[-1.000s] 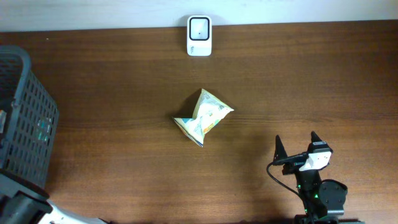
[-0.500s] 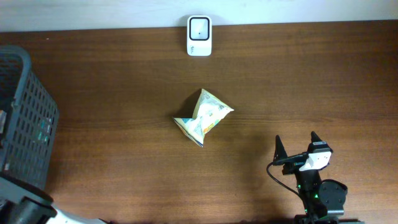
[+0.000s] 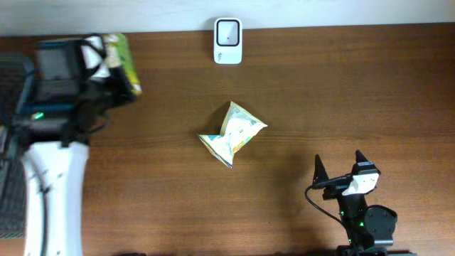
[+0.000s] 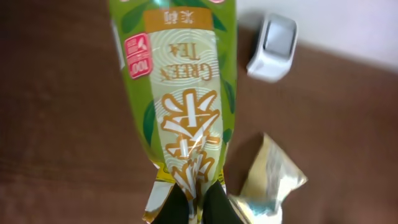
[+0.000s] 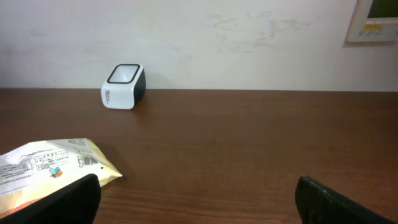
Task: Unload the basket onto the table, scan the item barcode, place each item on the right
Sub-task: 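Place the green tea pack on the table right of the snack bag, then reach the left gripper into the basket and grasp the green tissue pack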
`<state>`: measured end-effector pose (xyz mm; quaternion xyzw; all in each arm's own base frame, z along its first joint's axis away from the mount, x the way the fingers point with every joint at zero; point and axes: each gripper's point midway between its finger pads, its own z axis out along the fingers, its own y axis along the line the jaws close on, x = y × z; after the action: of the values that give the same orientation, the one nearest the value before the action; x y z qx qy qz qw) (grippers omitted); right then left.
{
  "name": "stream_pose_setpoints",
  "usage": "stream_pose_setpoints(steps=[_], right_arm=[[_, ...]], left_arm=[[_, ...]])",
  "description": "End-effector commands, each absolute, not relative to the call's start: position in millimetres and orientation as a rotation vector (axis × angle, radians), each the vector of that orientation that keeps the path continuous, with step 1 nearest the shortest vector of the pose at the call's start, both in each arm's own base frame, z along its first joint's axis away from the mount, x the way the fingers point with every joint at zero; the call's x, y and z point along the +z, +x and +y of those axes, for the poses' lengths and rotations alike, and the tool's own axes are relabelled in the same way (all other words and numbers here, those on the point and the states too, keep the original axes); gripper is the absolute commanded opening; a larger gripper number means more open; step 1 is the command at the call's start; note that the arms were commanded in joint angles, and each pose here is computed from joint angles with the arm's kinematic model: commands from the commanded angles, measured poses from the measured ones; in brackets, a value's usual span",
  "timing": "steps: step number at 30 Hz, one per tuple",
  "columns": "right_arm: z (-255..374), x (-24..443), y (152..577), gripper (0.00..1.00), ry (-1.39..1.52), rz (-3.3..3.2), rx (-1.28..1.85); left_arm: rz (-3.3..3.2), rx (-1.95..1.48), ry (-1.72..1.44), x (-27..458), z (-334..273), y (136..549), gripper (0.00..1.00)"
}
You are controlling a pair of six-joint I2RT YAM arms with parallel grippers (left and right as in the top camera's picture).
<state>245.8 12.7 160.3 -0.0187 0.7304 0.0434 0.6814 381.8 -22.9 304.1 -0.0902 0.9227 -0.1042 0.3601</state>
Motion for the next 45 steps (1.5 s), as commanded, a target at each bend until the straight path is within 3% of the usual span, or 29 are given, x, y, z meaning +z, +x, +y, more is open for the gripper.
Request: stream_pose_setpoints(steps=[1,4,9,15,17,18,19,20,21,23,27,29,32,34,35,40,42,43,45], right_arm=[[12,158,246,0.99,-0.034,1.642,0.103],[12,158,246,0.99,-0.034,1.642,0.103],[12,158,246,0.99,-0.034,1.642,0.103],[12,158,246,0.99,-0.034,1.642,0.103],[12,158,246,0.99,-0.034,1.642,0.103],[12,158,246,0.99,-0.034,1.642,0.103],[12,158,246,0.99,-0.034,1.642,0.103],[12,158,246,0.99,-0.034,1.642,0.103],[12,158,246,0.99,-0.034,1.642,0.103],[12,158,246,0.99,-0.034,1.642,0.103],[12,158,246,0.99,-0.034,1.642,0.103],[12,158,246,0.99,-0.034,1.642,0.103],[12,158,246,0.99,-0.034,1.642,0.103],[12,158,246,0.99,-0.034,1.642,0.103],[12,158,246,0.99,-0.034,1.642,0.103],[12,158,246,0.99,-0.034,1.642,0.103],[12,158,246,0.99,-0.034,1.642,0.103],[12,158,246,0.99,-0.034,1.642,0.103],[12,158,246,0.99,-0.034,1.642,0.103]], left_arm=[[2.560,-0.304,0.065,238,-109,395,0.00],[2.647,-0.326,0.348,167,-190,408,0.00],[2.474,-0.399,0.683,144,-289,410,0.00],[2.519,-0.411,0.858,73,-349,384,0.00],[2.507,-0.420,0.881,72,-358,379,0.00],[2.499,-0.425,0.894,72,-362,376,0.10],[2.495,-0.428,0.898,73,-364,375,0.41],[2.488,-0.429,0.896,74,-365,377,0.63],[2.478,-0.432,0.888,78,-365,380,0.72],[2.441,-0.434,0.829,109,-358,400,0.79],[2.285,-0.399,0.520,261,-261,468,0.79],[2.224,-0.342,0.356,323,-187,477,0.75],[2.153,-0.144,-0.077,390,-49,452,0.75],[2.081,0.081,-0.346,418,39,414,0.75],[2.020,0.232,-0.557,433,97,376,0.77],[1.944,0.366,-1.119,402,253,292,0.80],[1.972,0.378,-1.221,382,277,277,0.82],[1.993,0.384,-1.259,371,286,273,0.94],[2.147,0.340,-1.107,347,289,295,1.00]])
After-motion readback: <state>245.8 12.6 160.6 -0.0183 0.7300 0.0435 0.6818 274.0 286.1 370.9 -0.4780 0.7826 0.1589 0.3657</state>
